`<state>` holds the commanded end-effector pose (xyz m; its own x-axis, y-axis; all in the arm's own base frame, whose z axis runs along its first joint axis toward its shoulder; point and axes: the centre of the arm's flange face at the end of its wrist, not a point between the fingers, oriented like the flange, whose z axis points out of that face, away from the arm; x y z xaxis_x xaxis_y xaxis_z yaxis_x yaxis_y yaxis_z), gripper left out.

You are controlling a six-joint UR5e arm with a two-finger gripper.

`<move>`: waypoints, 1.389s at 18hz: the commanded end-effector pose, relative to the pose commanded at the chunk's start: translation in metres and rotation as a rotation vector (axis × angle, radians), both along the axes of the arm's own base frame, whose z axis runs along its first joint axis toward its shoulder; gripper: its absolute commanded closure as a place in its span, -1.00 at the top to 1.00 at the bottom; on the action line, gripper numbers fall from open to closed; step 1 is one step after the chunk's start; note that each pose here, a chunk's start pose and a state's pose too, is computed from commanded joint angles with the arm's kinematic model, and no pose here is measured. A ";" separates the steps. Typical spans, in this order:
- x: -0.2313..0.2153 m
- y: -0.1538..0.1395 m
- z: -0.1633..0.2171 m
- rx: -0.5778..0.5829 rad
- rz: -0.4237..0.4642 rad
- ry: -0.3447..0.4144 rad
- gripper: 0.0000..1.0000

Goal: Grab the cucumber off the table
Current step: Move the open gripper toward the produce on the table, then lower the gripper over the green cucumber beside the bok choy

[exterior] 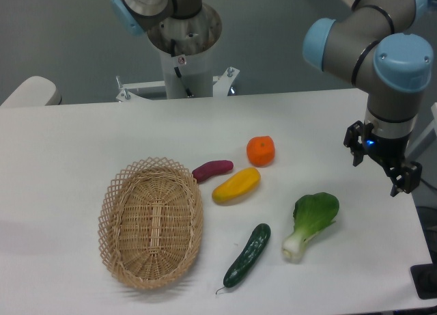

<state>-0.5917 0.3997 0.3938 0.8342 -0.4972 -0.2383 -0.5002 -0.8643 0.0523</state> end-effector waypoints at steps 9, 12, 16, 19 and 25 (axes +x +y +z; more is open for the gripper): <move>0.003 0.002 -0.005 0.010 0.011 -0.011 1.00; 0.010 0.007 -0.014 0.005 0.028 -0.028 1.00; 0.025 0.019 -0.035 0.037 0.128 -0.019 1.00; 0.032 0.029 -0.045 0.070 0.219 -0.016 1.00; 0.054 0.063 -0.068 0.107 0.379 -0.075 1.00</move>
<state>-0.5381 0.4630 0.3260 0.9708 -0.1268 -0.2038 -0.1442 -0.9869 -0.0727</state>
